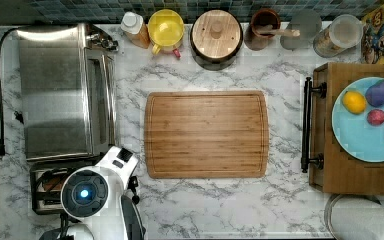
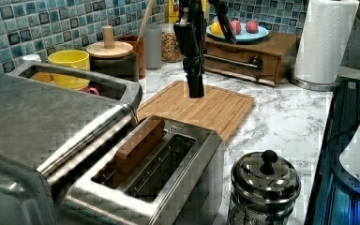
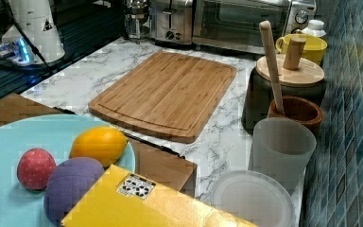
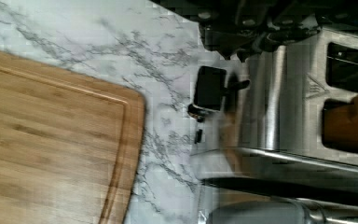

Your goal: Turn on the toaster.

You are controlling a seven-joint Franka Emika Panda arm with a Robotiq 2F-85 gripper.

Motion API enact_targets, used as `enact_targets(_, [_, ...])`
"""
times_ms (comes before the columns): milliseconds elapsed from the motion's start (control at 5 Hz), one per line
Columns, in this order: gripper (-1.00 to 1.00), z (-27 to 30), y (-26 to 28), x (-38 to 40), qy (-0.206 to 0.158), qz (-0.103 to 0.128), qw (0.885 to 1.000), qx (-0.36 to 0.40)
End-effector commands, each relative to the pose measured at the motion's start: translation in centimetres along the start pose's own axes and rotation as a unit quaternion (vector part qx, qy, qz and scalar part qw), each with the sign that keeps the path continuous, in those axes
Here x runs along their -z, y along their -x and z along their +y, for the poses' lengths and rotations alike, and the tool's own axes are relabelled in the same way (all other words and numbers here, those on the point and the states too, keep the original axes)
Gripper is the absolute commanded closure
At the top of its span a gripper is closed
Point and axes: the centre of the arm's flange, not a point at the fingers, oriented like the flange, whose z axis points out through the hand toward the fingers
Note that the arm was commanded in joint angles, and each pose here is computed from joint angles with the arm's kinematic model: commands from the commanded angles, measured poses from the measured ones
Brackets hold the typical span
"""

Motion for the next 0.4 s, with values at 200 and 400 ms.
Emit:
enact_targets(200, [1.00,-3.8,0.7,-4.4,0.037,0.001,0.999,-0.025])
enact_targets(400, [1.00,-2.6,-1.0,-4.6,0.044,0.008,0.996,-0.075])
